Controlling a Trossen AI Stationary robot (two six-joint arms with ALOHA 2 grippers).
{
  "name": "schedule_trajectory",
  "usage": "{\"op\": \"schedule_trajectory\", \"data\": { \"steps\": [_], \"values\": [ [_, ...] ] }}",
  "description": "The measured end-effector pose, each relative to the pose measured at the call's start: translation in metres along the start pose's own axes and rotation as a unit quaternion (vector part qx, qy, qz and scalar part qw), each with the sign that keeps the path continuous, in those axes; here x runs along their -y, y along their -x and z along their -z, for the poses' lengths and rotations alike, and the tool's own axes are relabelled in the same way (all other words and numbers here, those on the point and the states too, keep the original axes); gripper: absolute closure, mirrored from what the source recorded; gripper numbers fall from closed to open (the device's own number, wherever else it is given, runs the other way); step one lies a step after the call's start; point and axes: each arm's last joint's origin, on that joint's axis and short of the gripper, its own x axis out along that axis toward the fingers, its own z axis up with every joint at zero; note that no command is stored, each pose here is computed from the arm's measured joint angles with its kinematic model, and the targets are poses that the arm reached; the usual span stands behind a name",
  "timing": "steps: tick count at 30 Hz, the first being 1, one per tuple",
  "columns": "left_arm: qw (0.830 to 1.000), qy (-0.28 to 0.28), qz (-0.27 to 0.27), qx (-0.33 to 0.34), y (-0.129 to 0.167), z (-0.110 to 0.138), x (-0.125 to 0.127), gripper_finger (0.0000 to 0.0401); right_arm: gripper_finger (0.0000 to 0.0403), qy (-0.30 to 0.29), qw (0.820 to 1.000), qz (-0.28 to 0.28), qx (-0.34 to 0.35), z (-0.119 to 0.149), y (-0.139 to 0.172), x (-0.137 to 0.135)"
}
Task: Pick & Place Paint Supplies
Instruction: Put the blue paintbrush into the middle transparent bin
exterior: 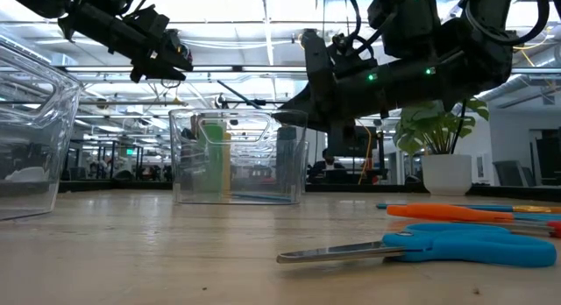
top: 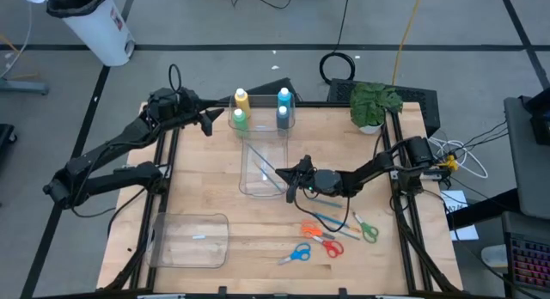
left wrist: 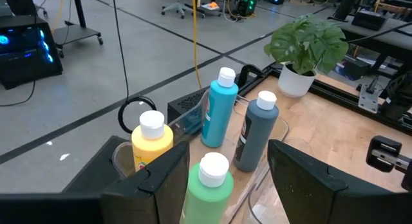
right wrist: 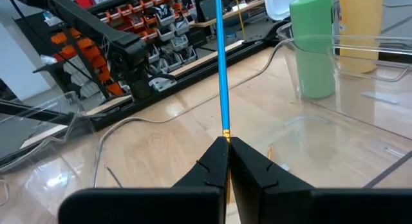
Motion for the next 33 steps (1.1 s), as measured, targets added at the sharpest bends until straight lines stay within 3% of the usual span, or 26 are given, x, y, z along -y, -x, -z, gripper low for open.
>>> {"op": "schedule_trajectory", "data": {
  "steps": [14,20,27,33],
  "values": [
    [1.000,0.000,0.000,0.000,0.000,0.000,0.000,0.0187,0.0315,0.001,1.000,-0.001,0.000,0.000,0.000,0.000],
    [1.000,0.000,0.000,0.000,0.000,0.000,0.000,0.0187,0.0281,0.032,0.999,-0.029,0.003,-0.005,0.002,-0.004],
    [1.000,0.000,0.000,0.000,0.000,0.000,0.000,0.0187,0.0259,0.113,0.989,-0.099,0.015,-0.035,0.016,-0.022],
    [1.000,0.000,0.000,0.000,0.000,0.000,0.000,0.0187,0.0252,0.204,0.971,-0.122,-0.018,-0.066,0.050,-0.041]
  ]
}}
